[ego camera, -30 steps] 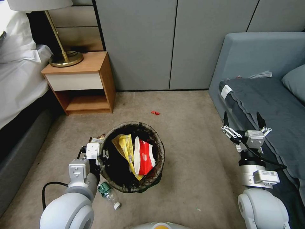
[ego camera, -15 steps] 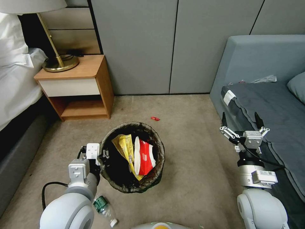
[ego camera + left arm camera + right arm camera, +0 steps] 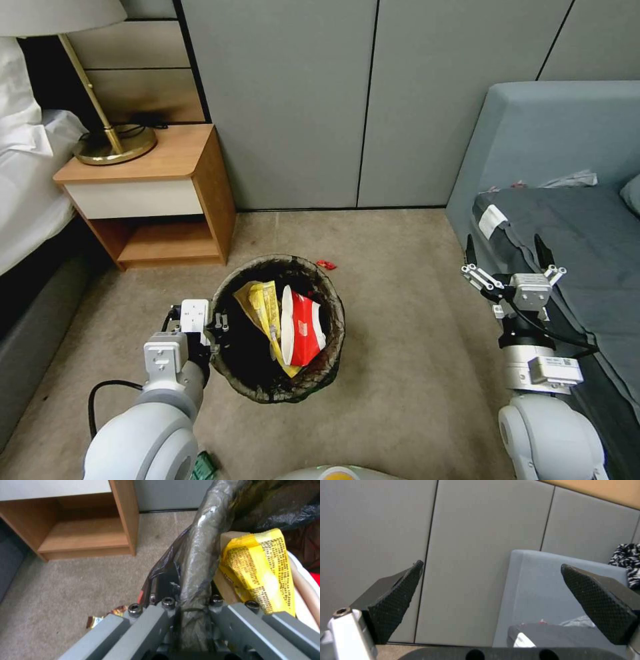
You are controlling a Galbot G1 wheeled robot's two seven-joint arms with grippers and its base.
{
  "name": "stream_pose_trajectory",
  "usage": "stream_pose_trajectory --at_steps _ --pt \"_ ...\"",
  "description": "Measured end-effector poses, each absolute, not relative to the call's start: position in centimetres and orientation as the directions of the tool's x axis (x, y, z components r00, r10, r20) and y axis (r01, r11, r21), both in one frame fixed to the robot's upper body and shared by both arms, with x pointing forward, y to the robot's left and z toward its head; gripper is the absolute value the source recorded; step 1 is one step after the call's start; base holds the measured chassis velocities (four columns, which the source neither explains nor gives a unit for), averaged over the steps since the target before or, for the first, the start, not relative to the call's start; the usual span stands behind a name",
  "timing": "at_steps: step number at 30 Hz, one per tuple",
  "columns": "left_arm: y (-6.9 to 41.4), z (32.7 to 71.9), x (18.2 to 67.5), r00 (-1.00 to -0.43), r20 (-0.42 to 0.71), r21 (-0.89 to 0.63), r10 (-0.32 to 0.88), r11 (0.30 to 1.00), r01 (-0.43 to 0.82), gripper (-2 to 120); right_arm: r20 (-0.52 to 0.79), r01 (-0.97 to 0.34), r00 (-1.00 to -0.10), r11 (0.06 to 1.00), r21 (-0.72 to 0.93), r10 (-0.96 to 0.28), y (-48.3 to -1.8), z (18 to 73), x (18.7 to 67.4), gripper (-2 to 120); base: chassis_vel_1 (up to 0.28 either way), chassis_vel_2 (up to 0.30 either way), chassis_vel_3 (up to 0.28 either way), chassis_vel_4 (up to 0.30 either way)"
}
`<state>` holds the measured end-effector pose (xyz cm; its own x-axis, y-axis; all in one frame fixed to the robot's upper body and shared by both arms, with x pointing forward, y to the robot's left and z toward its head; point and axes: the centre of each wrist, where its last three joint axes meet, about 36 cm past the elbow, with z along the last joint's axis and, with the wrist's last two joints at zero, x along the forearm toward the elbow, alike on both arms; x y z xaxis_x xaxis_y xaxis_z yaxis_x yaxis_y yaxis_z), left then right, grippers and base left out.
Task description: Pick up the trash bin, then pick up the garbage from the floor and place it into the trash bin.
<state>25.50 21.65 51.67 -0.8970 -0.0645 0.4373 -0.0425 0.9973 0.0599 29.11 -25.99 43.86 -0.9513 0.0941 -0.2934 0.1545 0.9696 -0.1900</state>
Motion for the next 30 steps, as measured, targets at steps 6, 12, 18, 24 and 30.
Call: stream_pose_trajectory --at_steps 6,12,18,24,30 --pt "21.66 51.64 25.54 -0.897 0.438 0.059 -0.065 0.997 -0.044 0 -0.292 0.152 -0.952 0.968 -0.198 0.090 -25.96 43.82 29.08 100 -0.118 0.127 0.124 -0.125" --pt "21.67 51.60 25.58 -0.897 0.438 0.059 -0.066 0.997 -0.045 0 -0.292 0.149 -0.952 0.968 -0.201 0.086 -25.99 43.85 29.12 100 -0.137 0.130 0.133 -0.124" --pt "21.66 51.54 25.62 -0.896 0.439 0.057 -0.066 0.997 -0.045 0 -0.289 0.146 -0.954 0.968 -0.203 0.084 -25.95 43.75 29.10 100 -0.126 0.127 0.133 -0.130" --pt "21.67 51.51 25.65 -0.896 0.439 0.057 -0.066 0.997 -0.045 0 -0.294 0.146 -0.952 0.968 -0.204 0.082 -25.92 43.77 29.17 100 -0.125 0.124 0.138 -0.131" --pt "21.66 51.50 25.70 -0.896 0.439 0.055 -0.065 0.997 -0.045 0 -0.301 0.152 -0.950 0.963 -0.221 0.081 -26.02 43.96 29.19 100 -0.091 0.102 0.090 -0.096"
